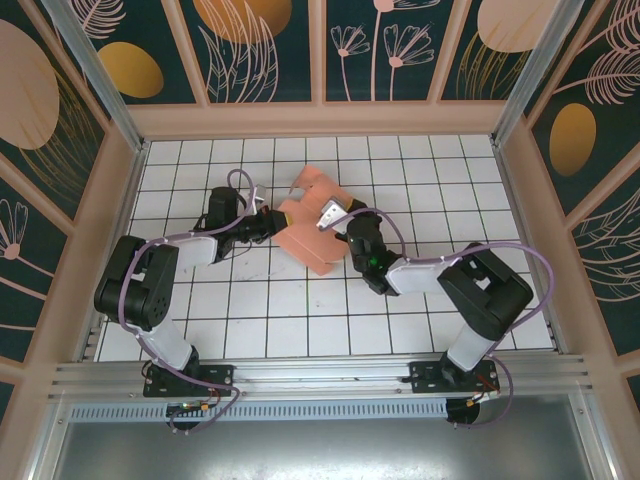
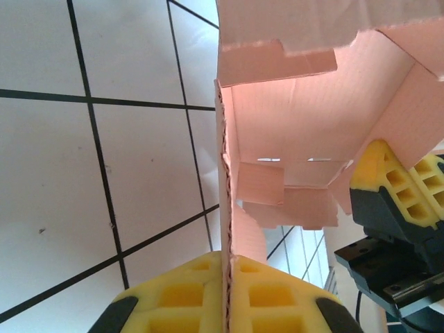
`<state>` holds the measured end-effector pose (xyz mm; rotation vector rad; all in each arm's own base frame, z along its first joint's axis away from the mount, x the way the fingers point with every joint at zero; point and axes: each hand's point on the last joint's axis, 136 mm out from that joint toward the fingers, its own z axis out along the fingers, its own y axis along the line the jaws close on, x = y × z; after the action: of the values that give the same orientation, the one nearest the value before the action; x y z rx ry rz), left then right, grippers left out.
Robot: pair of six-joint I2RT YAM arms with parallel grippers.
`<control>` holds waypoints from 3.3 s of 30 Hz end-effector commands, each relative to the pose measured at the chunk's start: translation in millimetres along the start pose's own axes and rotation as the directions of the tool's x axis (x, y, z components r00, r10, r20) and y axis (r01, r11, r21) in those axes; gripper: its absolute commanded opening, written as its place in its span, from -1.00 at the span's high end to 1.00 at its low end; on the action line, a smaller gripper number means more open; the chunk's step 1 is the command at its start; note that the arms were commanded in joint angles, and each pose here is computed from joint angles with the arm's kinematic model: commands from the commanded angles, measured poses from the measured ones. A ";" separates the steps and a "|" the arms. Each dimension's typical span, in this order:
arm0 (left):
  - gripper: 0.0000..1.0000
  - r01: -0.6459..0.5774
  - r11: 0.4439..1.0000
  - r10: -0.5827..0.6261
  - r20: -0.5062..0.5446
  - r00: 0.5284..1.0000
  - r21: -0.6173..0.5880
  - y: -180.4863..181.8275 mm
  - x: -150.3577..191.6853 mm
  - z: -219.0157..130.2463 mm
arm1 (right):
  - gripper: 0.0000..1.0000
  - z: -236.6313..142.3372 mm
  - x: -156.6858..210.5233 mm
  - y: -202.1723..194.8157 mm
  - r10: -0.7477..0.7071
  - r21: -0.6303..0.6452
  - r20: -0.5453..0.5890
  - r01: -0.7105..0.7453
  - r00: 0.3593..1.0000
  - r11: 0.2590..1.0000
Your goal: Fold the paper box
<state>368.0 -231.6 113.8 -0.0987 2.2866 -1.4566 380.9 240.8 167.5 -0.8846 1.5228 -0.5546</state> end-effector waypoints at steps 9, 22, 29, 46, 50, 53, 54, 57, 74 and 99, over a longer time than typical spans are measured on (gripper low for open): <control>1.00 0.107 0.976 -0.112 0.013 0.994 0.190 -27.4 -4.1 -0.6 | 1.00 -7.2 -11.8 -19.6 0.133 0.016 0.051 -0.134 0.990 0.991; 1.00 0.208 0.959 -0.208 -0.018 0.978 0.194 -21.6 -5.4 5.3 | 1.00 -8.6 -16.0 -28.1 0.162 0.031 0.058 -0.164 0.985 0.986; 0.67 0.105 0.994 -0.105 -0.010 0.994 0.037 -9.1 -10.6 6.7 | 1.00 -8.5 -15.4 -29.9 0.146 0.036 0.057 -0.148 0.988 0.988; -0.97 -0.367 0.881 0.408 0.091 0.908 -0.298 -44.0 -69.0 -40.1 | 1.00 -5.2 -6.5 -30.0 0.119 0.003 0.036 -0.120 0.992 0.993; -0.92 -0.537 0.771 0.594 0.083 0.800 -0.343 -57.3 -90.3 -43.2 | 1.00 -4.4 -2.8 -21.2 0.117 -0.052 0.021 -0.116 0.993 0.992; -0.94 -0.561 0.707 0.646 0.071 0.760 -0.430 -51.1 -113.4 -43.0 | 1.00 -1.9 2.7 -17.5 0.064 -0.053 0.000 -0.064 0.998 0.997; -0.94 -0.558 0.696 0.648 0.062 0.759 -0.453 -48.0 -120.2 -41.9 | 1.00 0.2 6.6 -17.3 0.040 -0.043 -0.016 -0.040 0.999 0.998; -0.95 -0.531 0.724 0.616 0.067 0.785 -0.441 -45.4 -132.2 -36.1 | 1.00 4.0 14.7 -14.6 -0.057 -0.022 -0.039 0.056 0.998 0.998; -0.97 -0.478 0.785 0.555 0.104 0.825 -0.393 -14.0 -109.3 -31.5 | 1.00 19.6 34.3 6.0 -0.329 -0.001 -0.088 0.330 0.940 0.944; -0.35 -0.662 0.710 0.687 0.032 0.726 -0.240 12.8 -105.3 19.4 | 1.00 25.0 42.0 12.7 -0.406 0.054 -0.094 0.412 0.909 0.910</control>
<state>461.3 -205.7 124.8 0.4564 2.0896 -0.7798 404.4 219.4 129.6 -1.1749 1.3856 -0.9599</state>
